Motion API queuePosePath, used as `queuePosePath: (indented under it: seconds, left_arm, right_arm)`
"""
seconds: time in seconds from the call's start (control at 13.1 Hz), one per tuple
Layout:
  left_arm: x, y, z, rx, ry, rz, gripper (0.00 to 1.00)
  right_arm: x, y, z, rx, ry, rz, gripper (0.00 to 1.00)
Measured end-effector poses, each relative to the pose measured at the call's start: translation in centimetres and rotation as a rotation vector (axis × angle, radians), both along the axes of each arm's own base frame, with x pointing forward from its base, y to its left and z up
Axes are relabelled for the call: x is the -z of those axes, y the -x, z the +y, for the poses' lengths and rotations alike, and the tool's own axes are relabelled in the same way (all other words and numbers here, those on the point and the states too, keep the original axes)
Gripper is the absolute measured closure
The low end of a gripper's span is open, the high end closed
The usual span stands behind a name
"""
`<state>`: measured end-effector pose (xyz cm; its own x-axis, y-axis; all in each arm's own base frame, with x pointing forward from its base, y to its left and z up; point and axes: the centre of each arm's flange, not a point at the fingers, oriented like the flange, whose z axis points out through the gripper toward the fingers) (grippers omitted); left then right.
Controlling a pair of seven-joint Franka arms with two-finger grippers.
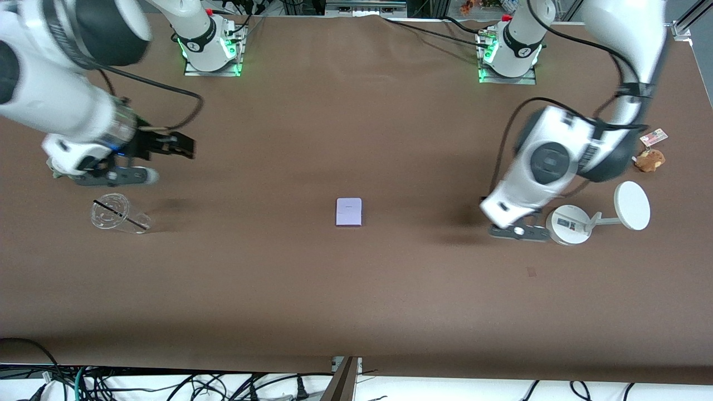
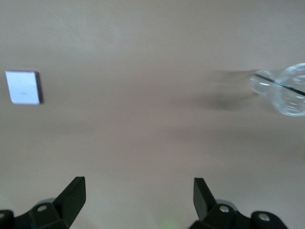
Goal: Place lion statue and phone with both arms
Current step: 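Carry the lion toward the mirror while the right gripper grasps the phone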
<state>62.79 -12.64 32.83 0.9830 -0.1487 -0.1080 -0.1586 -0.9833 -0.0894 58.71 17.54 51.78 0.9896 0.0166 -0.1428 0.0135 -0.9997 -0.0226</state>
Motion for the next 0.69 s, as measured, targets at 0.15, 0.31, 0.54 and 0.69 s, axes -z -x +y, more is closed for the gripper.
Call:
queuePosePath:
  seconds: [0.15, 0.31, 0.54, 0.69]
  left_arm:
    - [1.5, -0.3, 5.5, 0.09, 0.046, 0.053, 0.63]
    - [3.7, 0.0, 7.4, 0.142, 0.067, 0.098, 0.63]
    - [7.9, 0.3, 6.8, 0.18, 0.104, 0.087, 0.63]
    - [10.3, 0.5, 7.2, 0.213, 0.133, 0.051, 0.63]
  right_arm:
    - [2.8, 0.0, 5.7, 0.03, 0.005, -0.022, 0.0]
    - [6.3, 0.2, 10.5, 0.052, 0.008, -0.033, 0.0]
    - [13.1, -0.2, 15.7, 0.081, 0.001, -0.054, 0.0]
    - [17.9, -0.6, 18.8, 0.116, -0.025, -0.099, 0.0]
